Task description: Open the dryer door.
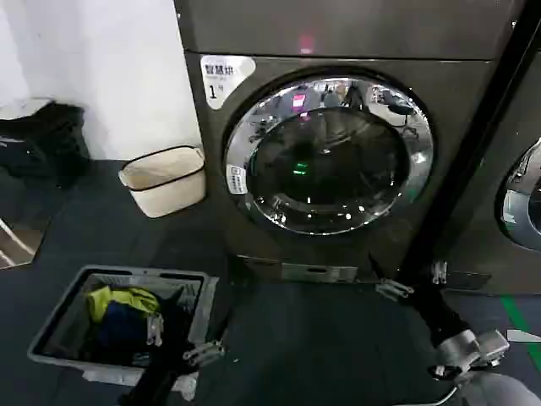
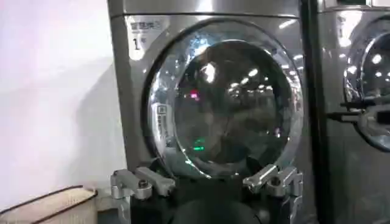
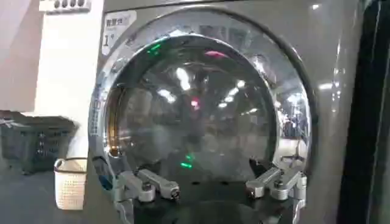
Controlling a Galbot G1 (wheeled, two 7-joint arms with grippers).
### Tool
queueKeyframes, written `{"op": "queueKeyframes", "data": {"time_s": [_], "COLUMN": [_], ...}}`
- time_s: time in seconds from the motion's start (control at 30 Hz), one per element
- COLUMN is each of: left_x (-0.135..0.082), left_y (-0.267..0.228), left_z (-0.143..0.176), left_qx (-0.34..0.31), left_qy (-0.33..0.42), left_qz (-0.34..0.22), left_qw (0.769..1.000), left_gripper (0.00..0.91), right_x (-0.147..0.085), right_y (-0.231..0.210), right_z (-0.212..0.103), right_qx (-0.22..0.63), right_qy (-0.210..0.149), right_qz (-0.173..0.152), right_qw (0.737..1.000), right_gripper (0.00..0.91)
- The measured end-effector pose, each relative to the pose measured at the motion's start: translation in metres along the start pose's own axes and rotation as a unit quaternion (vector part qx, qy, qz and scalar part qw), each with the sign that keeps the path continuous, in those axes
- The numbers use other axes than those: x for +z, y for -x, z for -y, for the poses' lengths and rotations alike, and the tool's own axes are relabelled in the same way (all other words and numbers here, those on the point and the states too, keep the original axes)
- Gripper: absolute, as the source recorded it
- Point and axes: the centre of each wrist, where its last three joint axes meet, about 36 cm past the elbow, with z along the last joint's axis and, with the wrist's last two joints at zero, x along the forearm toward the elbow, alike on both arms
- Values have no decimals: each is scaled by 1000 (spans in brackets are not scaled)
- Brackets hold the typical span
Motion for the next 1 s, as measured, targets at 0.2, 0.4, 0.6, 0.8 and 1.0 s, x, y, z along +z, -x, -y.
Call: {"op": "queueKeyframes", "data": {"time_s": [0.2,0.4,0.6,0.8,1.0], "left_x": [3,8,9,7,7], "left_y": [1,0,-1,-1,-1], "left_z": [3,5,5,5,4], "left_qx": [6,-3,-2,1,1], "left_qy": [10,3,0,-4,3], "left_qz": [-7,-17,-23,-29,-33], "left_qw": [1000,1000,1000,1000,999], "left_gripper": [907,907,907,907,907], "right_x": [2,8,13,12,14], "right_y": [70,142,204,248,277], "right_z": [15,11,1,-5,-12], "right_qx": [-62,-106,-138,-162,-177], "right_qy": [-4,6,16,21,21], "right_qz": [1,1,4,-6,-18], "right_qw": [998,994,990,986,984], "right_gripper": [907,907,907,907,907]}}
